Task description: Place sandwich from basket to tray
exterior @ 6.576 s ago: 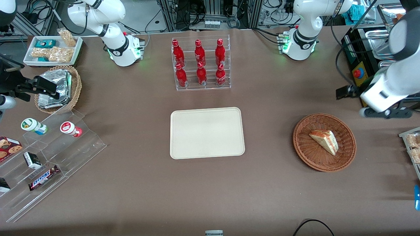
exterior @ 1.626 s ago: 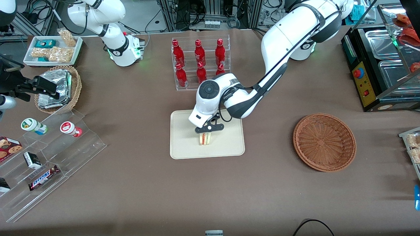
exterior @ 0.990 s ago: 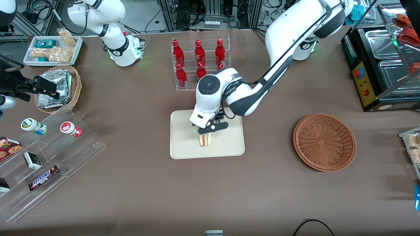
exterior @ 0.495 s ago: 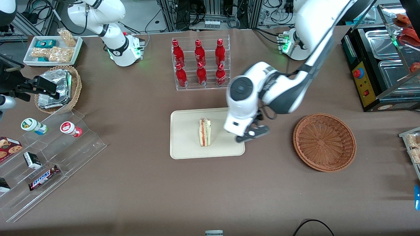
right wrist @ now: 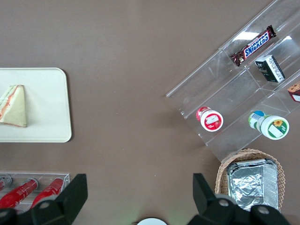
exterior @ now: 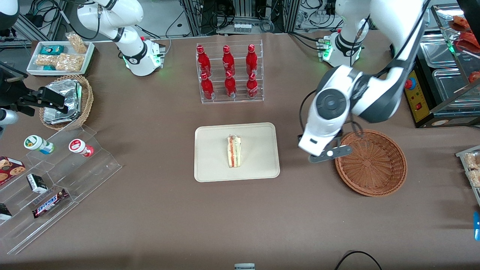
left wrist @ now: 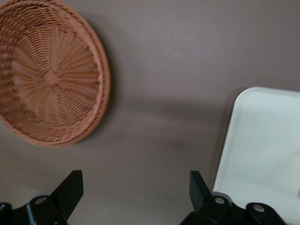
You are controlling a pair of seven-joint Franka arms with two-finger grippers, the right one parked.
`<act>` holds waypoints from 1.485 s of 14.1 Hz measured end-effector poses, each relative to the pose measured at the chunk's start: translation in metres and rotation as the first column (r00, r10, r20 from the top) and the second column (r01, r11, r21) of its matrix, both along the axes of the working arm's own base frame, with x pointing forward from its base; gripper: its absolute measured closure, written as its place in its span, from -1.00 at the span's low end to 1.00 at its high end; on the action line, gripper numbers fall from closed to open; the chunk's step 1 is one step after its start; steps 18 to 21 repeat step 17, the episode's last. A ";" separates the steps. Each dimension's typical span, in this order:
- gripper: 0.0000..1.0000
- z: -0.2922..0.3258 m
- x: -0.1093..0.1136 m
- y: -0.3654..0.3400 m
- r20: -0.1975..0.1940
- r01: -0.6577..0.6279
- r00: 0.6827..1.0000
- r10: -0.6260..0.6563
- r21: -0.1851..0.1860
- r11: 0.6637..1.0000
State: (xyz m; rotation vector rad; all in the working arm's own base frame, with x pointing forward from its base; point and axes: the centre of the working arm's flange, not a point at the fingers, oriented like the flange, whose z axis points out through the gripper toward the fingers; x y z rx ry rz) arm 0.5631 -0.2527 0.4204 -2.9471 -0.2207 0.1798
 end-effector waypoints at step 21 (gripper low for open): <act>-1.00 0.203 -0.001 0.287 0.025 0.142 0.990 -0.140 -0.243 0.960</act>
